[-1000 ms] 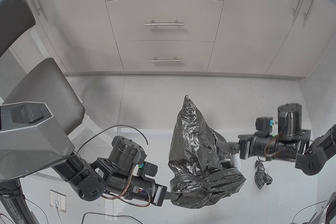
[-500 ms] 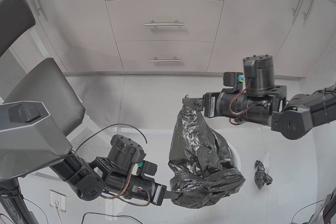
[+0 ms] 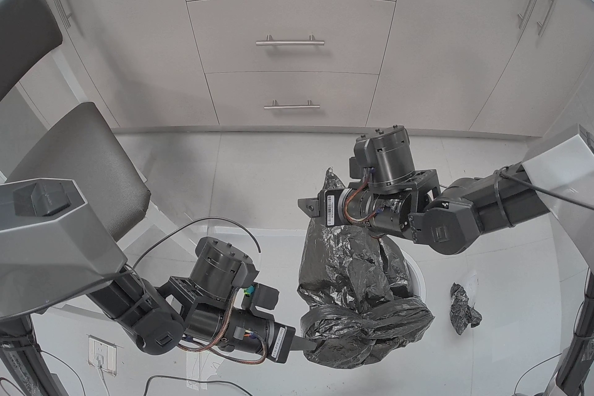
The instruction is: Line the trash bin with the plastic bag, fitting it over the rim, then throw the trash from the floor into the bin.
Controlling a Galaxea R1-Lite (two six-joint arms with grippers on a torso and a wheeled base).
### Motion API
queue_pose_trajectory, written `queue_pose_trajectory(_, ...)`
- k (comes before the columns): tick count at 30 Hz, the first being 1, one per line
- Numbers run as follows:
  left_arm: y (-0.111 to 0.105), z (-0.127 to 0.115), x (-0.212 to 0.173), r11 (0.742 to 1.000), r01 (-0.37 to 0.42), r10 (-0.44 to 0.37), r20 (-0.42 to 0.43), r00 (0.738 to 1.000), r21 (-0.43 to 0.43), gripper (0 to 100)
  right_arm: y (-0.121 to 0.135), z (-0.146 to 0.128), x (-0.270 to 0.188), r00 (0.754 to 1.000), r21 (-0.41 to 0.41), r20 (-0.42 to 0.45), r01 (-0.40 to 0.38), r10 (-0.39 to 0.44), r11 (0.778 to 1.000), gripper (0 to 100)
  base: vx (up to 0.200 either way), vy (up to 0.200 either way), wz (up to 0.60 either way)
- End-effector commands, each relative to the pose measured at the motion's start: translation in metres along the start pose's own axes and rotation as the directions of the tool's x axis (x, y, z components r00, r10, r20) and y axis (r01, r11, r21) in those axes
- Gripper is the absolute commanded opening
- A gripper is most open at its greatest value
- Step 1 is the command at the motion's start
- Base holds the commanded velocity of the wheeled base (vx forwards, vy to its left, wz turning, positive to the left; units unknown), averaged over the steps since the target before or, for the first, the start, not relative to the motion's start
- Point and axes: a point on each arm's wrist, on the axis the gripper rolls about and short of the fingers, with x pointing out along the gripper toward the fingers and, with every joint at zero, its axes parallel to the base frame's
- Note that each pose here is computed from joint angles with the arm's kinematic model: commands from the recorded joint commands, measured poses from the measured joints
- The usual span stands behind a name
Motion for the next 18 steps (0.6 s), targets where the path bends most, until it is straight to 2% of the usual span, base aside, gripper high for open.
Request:
queue_pose_trajectory(1,0.000,0.000,0.000,1.000,0.002,-0.002,-0.001,1.000,0.001,0,-0.002,-0.006,0.014,1.000,-0.001,-0.017,0.025,-0.025,1.000,100,0.000,0.000,0.00)
queue_pose_trajectory(5,0.000,0.000,0.000,1.000,0.002,-0.002,-0.001,1.000,0.001,0,-0.007,-0.012,0.020,0.997,-0.004,-0.025,0.073,-0.073,0.997,100,0.000,0.000,0.00)
queue_pose_trajectory(15,0.000,0.000,0.001,1.000,0.002,-0.002,-0.001,1.000,0.001,0,-0.017,-0.024,0.024,0.992,-0.005,-0.065,0.104,-0.104,0.995,100,0.000,0.000,0.00)
queue_pose_trajectory(16,0.000,0.000,0.001,1.000,0.002,-0.002,-0.001,1.000,0.001,0,-0.017,-0.024,0.024,0.992,-0.005,-0.065,0.104,-0.104,0.995,0,0.000,0.000,0.00)
queue_pose_trajectory(18,0.000,0.000,0.001,1.000,0.001,-0.001,0.000,1.000,-0.001,0,-0.023,-0.027,0.024,0.990,0.019,-0.080,0.118,-0.116,0.993,0,0.000,0.000,0.00)
